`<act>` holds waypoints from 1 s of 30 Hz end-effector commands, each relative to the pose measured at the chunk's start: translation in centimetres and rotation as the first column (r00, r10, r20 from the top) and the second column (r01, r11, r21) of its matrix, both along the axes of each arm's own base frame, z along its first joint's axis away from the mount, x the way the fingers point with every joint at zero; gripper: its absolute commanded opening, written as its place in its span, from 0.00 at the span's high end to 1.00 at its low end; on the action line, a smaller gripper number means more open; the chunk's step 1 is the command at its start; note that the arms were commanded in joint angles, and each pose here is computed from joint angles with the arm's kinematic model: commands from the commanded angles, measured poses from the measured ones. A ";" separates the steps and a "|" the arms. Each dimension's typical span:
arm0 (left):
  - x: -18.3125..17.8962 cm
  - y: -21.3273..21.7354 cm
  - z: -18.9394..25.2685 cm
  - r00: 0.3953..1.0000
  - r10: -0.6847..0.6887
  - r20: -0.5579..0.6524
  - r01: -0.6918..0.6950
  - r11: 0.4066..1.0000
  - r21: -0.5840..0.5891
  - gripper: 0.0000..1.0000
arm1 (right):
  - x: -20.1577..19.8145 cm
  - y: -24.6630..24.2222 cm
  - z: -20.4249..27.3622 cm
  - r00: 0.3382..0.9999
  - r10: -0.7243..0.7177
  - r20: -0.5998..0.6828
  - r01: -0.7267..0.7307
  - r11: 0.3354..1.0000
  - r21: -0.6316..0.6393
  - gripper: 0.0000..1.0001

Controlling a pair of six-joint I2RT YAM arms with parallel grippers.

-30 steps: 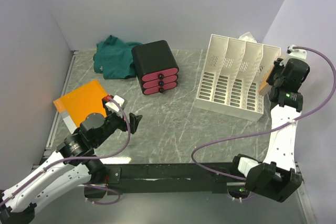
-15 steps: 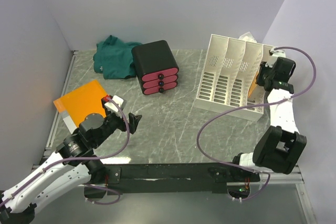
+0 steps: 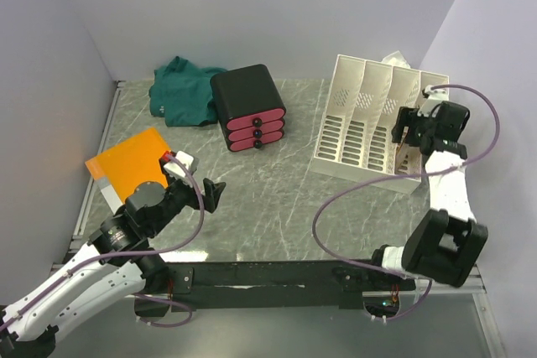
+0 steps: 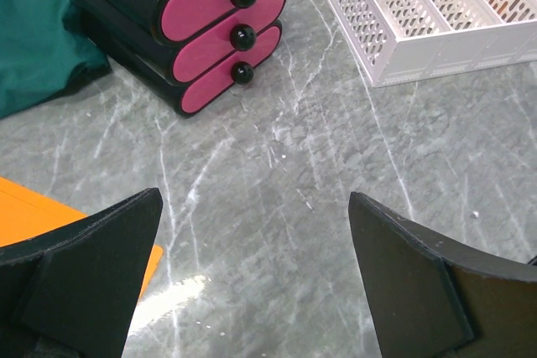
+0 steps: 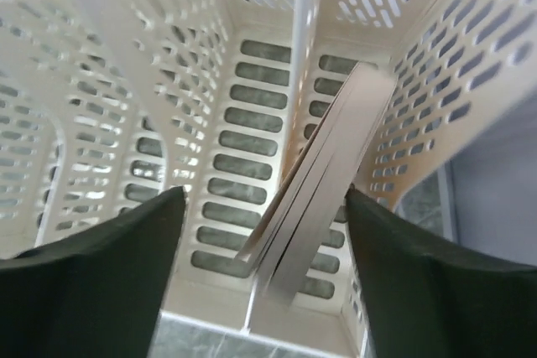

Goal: Organize the desk

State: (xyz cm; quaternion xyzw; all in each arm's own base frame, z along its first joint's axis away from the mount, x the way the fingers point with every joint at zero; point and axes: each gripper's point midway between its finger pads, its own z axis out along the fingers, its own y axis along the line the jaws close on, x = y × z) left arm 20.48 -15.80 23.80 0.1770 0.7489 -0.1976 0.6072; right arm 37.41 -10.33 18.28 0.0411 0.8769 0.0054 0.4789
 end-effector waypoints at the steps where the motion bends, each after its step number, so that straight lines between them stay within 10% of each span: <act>1: -0.1 -0.1 2.4 0.999 0.032 -0.016 -0.034 0.990 -0.139 0.01 | -1.9 1.2 6.6 0.984 0.080 0.161 -0.064 0.993 -0.103 0.10; 9: -0.4 -0.5 2.5 0.975 0.087 -0.205 -0.160 0.914 -0.373 0.00 | -8.5 11.6 9.2 0.839 0.503 0.208 -0.519 0.854 0.030 0.00; 14: 0.9 1.2 0.8 0.917 0.237 -0.320 -0.338 0.889 -0.309 0.01 | -12.7 20.0 5.8 0.647 0.731 0.217 -0.762 0.615 0.203 0.00; 21: 5.0 5.1 -2.4 0.810 0.346 -0.473 -0.503 0.825 -0.257 0.01 | -13.7 21.2 2.2 0.597 0.779 0.193 -0.801 0.568 0.189 0.00; 27: 7.5 13.6 -5.0 0.596 0.512 -0.618 -0.764 0.598 -0.242 0.01 | -14.7 21.5 0.7 0.568 0.801 0.190 -0.821 0.535 0.199 0.00; 30: 6.9 19.9 -7.9 0.337 0.643 -0.688 -0.929 0.346 -0.131 0.00 | -14.8 21.6 0.9 0.567 0.801 0.193 -0.822 0.535 0.197 0.00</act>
